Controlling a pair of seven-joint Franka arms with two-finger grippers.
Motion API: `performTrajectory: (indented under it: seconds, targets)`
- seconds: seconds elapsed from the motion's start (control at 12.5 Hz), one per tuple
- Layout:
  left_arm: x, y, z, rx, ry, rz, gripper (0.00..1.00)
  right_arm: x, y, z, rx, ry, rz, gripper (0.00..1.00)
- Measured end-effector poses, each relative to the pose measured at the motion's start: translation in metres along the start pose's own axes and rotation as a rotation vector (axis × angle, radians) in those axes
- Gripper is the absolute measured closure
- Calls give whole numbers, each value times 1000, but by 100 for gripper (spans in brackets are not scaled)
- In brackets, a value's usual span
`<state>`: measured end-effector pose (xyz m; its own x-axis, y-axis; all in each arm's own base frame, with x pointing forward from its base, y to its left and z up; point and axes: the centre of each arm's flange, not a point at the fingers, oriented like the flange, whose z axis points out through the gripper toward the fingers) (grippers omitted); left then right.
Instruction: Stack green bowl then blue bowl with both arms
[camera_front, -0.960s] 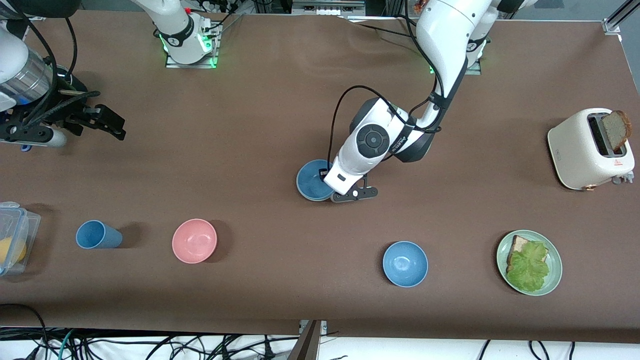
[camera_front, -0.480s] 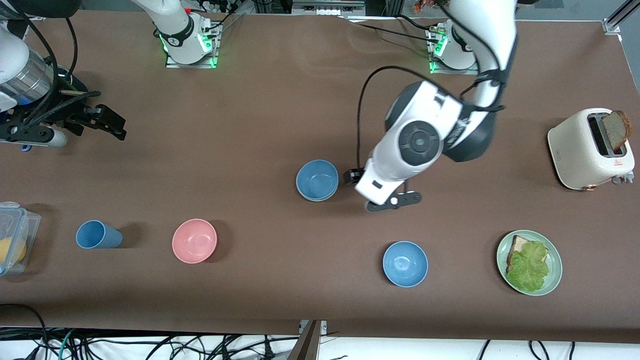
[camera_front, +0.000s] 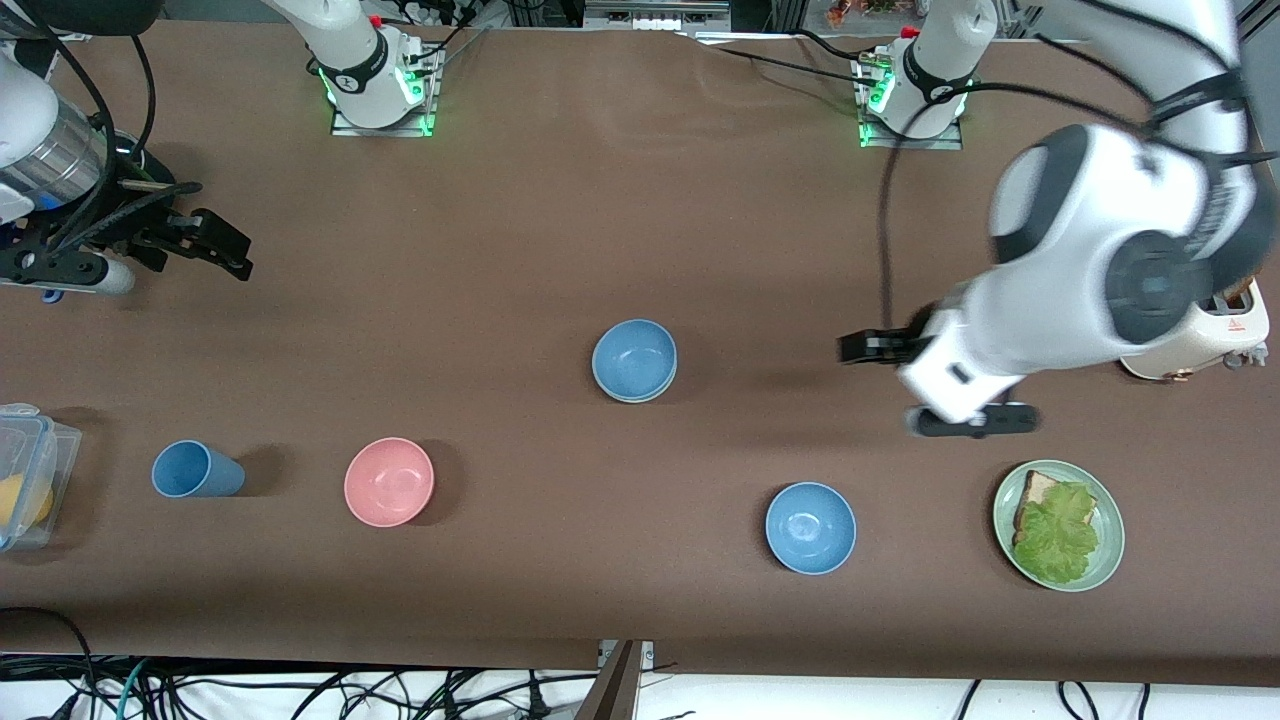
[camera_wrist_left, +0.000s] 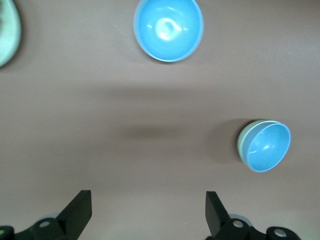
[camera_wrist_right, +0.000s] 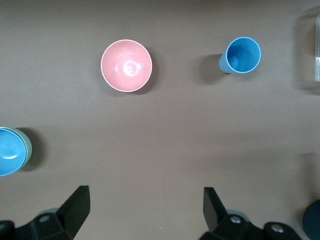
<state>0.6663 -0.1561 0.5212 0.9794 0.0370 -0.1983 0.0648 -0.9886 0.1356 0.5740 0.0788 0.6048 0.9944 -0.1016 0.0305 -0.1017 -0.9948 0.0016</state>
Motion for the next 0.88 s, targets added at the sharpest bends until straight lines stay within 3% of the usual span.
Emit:
performTrajectory:
  seconds: [0.24,0.48,0.88]
  targets:
    - [-14,-67,-47,36,31,-2,0,0,-1,-1,0,1,-2,0]
    - [-35,-104,-58,41,5,-26,0,-1,-2,-1,1,1,-3,0]
    - [-65,-109,-59,105,-8,-17,0,-1,-2,-1,3,1,-2,0]
